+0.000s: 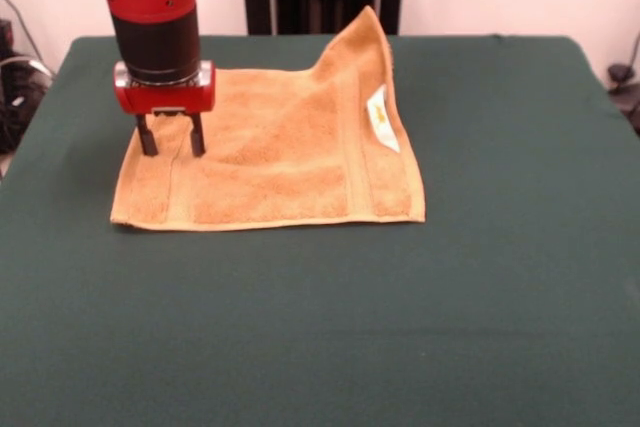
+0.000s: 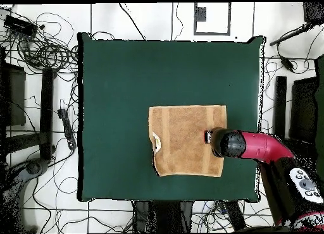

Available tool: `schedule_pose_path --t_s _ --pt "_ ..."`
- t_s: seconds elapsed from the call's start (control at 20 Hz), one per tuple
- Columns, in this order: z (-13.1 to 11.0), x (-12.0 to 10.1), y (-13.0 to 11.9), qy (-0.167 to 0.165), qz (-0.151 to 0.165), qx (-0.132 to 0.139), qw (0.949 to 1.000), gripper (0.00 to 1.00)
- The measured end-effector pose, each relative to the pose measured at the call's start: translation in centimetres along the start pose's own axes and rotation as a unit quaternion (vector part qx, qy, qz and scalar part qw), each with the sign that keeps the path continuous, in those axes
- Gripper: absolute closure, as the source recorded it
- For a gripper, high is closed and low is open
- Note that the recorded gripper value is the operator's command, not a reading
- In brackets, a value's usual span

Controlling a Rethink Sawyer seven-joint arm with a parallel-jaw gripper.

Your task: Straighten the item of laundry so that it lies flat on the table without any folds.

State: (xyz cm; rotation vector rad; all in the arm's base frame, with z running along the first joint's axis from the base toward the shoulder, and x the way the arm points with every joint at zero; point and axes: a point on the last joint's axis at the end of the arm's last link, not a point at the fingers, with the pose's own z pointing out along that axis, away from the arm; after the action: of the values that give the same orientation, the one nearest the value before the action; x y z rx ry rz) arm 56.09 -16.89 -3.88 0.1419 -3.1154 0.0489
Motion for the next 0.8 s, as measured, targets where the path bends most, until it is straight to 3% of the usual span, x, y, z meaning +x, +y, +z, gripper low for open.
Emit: schedule_pose_path --t_s 0.8 --pt "0.02 0.27 -0.94 -0.001 0.009 -0.002 1.0 0.0"
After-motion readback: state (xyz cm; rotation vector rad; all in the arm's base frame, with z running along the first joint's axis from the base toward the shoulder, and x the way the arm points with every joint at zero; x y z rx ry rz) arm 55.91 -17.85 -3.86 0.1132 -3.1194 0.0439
